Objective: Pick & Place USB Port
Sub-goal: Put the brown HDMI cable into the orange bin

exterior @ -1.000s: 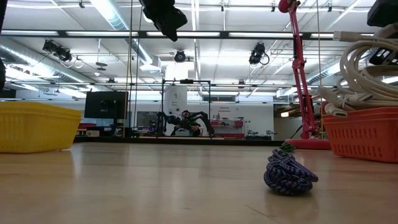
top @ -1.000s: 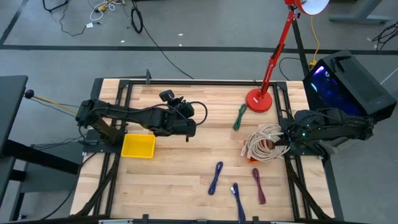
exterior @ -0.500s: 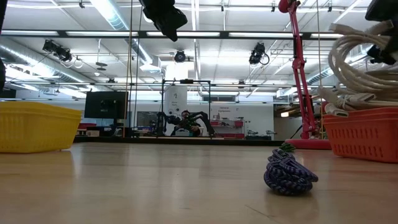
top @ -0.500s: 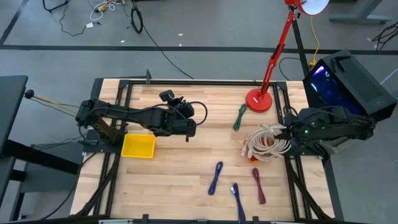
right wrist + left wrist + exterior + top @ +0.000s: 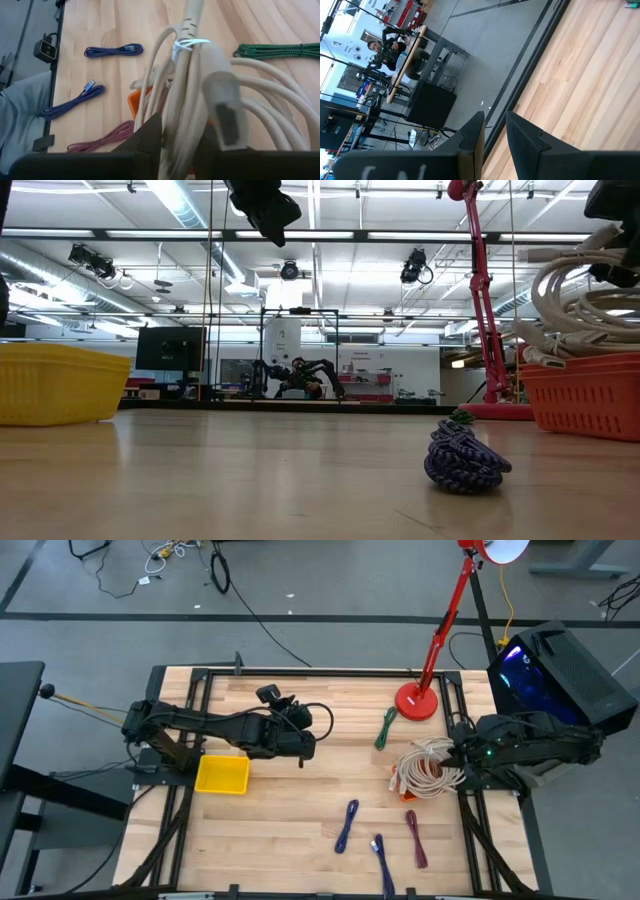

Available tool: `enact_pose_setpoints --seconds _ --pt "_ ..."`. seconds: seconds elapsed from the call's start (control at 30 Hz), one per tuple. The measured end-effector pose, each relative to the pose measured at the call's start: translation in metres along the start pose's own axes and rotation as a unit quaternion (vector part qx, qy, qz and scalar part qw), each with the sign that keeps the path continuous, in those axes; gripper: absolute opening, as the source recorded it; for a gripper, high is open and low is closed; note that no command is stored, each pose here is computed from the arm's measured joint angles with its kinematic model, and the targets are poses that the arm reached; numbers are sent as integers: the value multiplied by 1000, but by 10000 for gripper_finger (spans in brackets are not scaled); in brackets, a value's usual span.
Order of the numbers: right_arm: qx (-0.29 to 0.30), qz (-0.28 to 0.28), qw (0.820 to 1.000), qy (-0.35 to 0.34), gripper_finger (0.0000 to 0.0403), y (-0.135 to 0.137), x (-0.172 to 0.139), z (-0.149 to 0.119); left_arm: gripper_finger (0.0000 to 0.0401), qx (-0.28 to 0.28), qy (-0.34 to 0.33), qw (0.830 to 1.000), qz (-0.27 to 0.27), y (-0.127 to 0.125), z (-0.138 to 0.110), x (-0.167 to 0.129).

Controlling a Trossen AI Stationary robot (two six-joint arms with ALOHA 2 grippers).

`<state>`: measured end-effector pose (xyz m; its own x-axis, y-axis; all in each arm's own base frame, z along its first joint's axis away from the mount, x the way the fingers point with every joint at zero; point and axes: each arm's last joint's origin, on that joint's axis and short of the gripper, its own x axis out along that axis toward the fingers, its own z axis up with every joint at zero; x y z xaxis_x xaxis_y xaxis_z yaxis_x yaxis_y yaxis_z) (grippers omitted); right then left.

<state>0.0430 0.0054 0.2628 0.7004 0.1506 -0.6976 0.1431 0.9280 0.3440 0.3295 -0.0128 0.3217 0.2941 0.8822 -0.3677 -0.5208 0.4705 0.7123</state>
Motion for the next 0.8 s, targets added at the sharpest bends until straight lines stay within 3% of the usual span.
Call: enact_pose_setpoints --seconds 0.37,0.8 --pt "0 -14 1000 -3 129 -1 0 0 85 0 0 1000 0 0 0 0" --pt "-3 -25 1000 -15 133 -1 0 2 85 0 0 1000 0 0 0 0"
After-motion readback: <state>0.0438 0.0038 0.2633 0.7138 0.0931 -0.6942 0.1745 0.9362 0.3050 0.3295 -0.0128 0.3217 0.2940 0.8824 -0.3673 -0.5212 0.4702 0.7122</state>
